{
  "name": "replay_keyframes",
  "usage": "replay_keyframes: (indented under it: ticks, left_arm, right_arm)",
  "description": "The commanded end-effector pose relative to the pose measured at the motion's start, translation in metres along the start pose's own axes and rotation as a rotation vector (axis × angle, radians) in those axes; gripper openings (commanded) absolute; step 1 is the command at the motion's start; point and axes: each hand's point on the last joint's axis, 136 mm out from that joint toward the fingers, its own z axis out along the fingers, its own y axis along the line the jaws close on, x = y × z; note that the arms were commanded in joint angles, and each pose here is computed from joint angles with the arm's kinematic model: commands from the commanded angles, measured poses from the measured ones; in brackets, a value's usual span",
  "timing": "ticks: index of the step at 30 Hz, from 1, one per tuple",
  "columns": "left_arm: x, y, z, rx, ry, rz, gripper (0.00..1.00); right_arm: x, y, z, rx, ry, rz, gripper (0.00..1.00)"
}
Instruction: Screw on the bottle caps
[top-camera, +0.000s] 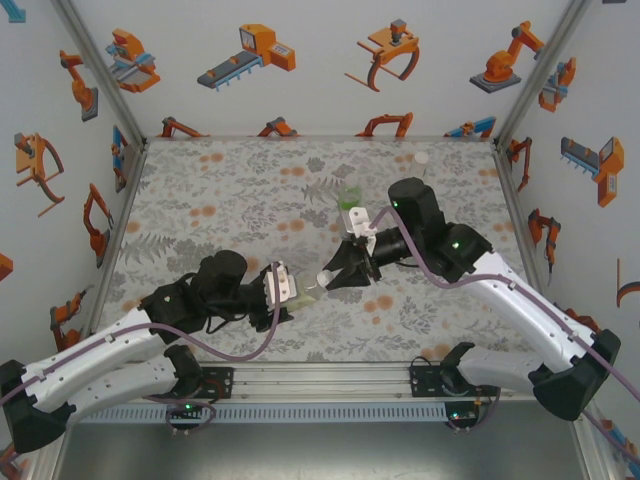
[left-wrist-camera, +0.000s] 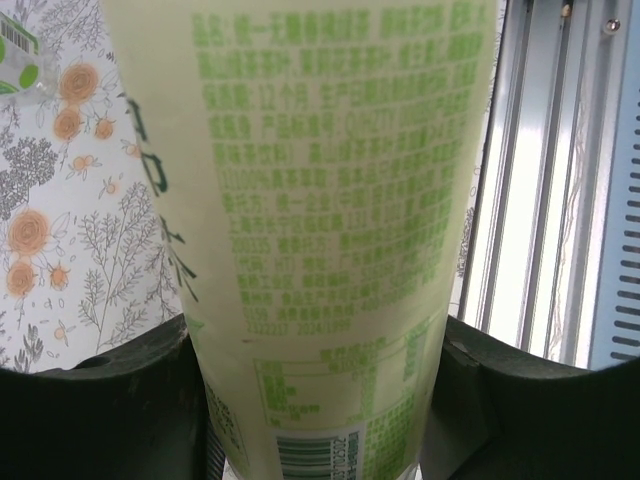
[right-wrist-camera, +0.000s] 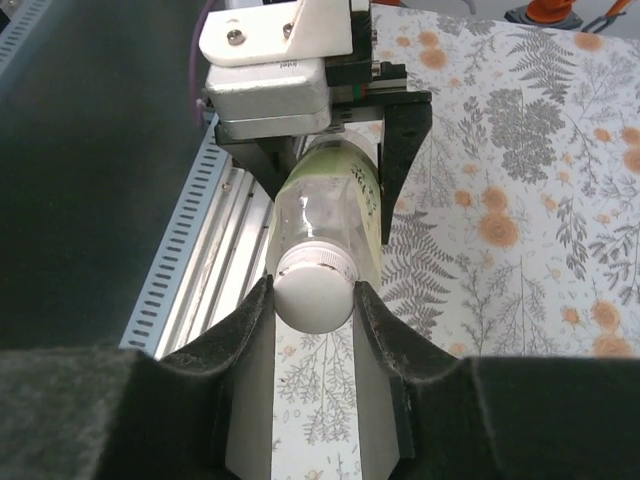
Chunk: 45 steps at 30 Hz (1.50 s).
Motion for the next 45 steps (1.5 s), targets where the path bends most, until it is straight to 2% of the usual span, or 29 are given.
replay_keyframes:
  ticks: [1, 4, 5, 11, 15, 18, 22, 24, 25, 28, 34, 36, 39, 43, 45]
  left_arm:
    - [-0.016, 0.005, -0.006, -0.025, -0.047, 0.021, 0.0]
    - [-0.013, 0.011, -0.005, -0.06, -0.031, 0.017, 0.0]
    - [-0.011, 0.014, -0.004, -0.074, -0.023, 0.015, 0.0]
    - [-0.005, 0.028, -0.005, -0.158, 0.001, 0.011, 0.0]
    - [-0.002, 0.04, -0.005, -0.224, 0.018, 0.007, 0.0]
    - [-0.002, 0.047, -0.004, -0.262, 0.024, 0.008, 0.0]
    - [-0.003, 0.05, -0.001, -0.275, 0.024, 0.012, 0.0]
    - [-0.003, 0.049, 0.001, -0.265, 0.028, 0.013, 0.0]
    - [-0.004, 0.049, 0.001, -0.259, 0.027, 0.013, 0.0]
    - [-0.004, 0.045, 0.003, -0.234, 0.027, 0.018, 0.0]
    - [-0.01, 0.036, 0.0, -0.185, -0.006, 0.028, 0.0]
    - [-0.012, 0.03, 0.0, -0.157, -0.018, 0.029, 0.0]
    - [-0.016, 0.019, -0.001, -0.097, -0.043, 0.033, 0.0]
    - [-0.019, 0.009, -0.002, -0.035, -0.06, 0.037, 0.0]
    - [-0.022, 0.004, -0.003, -0.007, -0.072, 0.042, 0.0]
  right_arm:
    - [-0.007, -0.01, -0.001, 0.078, -0.035, 0.024, 0.18]
    - [-0.019, -0.029, -0.005, 0.184, -0.125, 0.152, 0.02]
    - [-0.022, -0.036, -0.006, 0.22, -0.16, 0.222, 0.0]
    - [-0.018, -0.078, -0.017, 0.456, -0.29, 0.738, 0.0]
    - [0.0, -0.094, -0.016, 0.559, -0.309, 1.105, 0.0]
    - [0.03, -0.104, -0.023, 0.678, -0.349, 1.367, 0.0]
    - [0.047, -0.108, -0.026, 0.727, -0.395, 1.502, 0.0]
    - [0.04, -0.109, -0.026, 0.714, -0.41, 1.49, 0.0]
    - [0.036, -0.109, -0.027, 0.707, -0.417, 1.477, 0.04]
    - [0.02, -0.106, -0.032, 0.696, -0.406, 1.353, 0.31]
    - [-0.008, -0.095, -0.047, 0.725, -0.287, 1.0, 0.51]
    - [-0.018, -0.088, -0.046, 0.682, -0.248, 0.873, 0.54]
    - [-0.034, -0.062, -0.031, 0.512, -0.188, 0.621, 0.57]
    - [-0.035, -0.021, -0.014, 0.279, -0.132, 0.339, 0.57]
    - [-0.033, -0.006, -0.01, 0.193, -0.091, 0.255, 0.57]
